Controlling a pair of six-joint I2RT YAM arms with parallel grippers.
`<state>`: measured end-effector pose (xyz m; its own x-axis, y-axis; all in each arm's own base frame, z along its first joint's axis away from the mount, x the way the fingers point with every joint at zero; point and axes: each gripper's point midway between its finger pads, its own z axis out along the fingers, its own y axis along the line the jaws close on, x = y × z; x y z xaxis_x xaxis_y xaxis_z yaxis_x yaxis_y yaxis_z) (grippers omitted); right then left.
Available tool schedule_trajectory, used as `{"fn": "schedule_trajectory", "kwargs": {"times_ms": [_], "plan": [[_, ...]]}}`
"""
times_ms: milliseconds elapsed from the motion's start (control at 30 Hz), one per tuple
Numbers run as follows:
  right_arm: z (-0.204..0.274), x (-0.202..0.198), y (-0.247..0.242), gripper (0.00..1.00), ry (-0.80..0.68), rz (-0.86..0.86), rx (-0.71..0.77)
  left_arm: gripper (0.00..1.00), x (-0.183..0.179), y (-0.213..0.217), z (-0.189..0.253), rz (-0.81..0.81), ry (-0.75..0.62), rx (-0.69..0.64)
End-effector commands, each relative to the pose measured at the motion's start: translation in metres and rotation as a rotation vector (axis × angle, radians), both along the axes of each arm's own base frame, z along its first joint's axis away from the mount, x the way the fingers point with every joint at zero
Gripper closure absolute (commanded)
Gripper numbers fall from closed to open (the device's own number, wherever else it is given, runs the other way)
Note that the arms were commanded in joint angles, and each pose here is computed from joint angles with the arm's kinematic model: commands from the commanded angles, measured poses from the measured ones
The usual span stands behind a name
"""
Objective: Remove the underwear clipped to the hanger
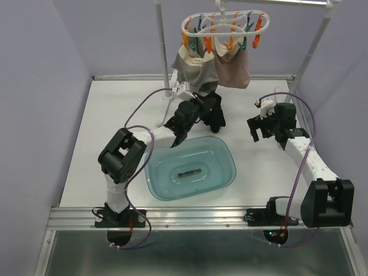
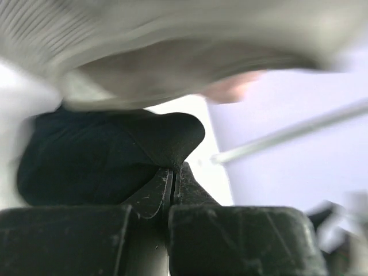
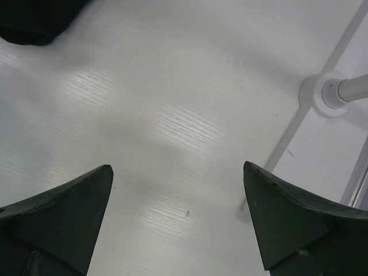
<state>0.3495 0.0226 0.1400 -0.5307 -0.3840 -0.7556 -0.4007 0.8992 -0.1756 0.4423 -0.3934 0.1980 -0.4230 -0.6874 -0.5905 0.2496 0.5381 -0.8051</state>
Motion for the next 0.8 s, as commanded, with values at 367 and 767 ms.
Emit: {"fn": "schedule_trajectory", "kwargs": {"times_ms": [367,767], "plan": [[-0.001,0.003,-0.003,0.0,-0.03,0.001,-0.014,1.0,-0.147,0.044,0.178,-0.248,-0.525,-0.084],[-0.008,0.002,-0.003,0.0,-0.012,0.004,-0.022,1.0,-0.232,0.097,0.209,-0.349,-0.731,0.129]]}}
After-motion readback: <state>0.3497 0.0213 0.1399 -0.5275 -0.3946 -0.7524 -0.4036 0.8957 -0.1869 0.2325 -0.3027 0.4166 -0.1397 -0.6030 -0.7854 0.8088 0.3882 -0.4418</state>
